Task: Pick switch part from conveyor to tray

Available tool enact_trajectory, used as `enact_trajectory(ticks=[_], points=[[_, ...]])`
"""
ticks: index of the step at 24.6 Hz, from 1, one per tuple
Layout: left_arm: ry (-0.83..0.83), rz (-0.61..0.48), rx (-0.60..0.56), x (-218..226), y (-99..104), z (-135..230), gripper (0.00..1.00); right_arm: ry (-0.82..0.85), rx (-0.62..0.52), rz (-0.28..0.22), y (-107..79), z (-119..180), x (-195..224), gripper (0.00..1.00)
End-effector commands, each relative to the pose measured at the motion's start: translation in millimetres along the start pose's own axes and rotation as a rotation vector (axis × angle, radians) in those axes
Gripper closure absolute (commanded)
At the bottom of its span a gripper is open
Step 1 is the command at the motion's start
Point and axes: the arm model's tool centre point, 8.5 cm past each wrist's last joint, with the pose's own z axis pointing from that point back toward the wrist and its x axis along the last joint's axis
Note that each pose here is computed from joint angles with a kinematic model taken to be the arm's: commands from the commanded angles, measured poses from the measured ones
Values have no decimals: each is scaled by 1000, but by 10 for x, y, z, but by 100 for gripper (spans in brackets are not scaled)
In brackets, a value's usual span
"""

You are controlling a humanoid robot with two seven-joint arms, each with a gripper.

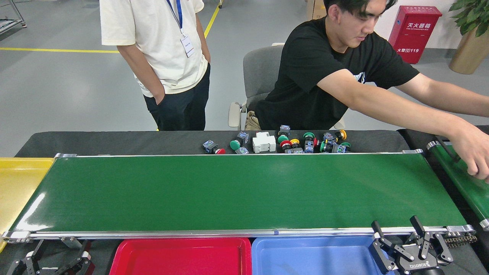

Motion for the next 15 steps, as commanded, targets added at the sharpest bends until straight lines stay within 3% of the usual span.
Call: enact_trajectory(ticks=[1,7,15], points=[[3,-9,20,-9,63,-20,0,-10,-20,12,-60,-4,-9,2],[5,-2,21,-16,55,-26,0,-1,-1,8,-38,-6,-10,1],[16,-5,37,-46,104,-66,0,39,143,9,116,-3,-82,1]])
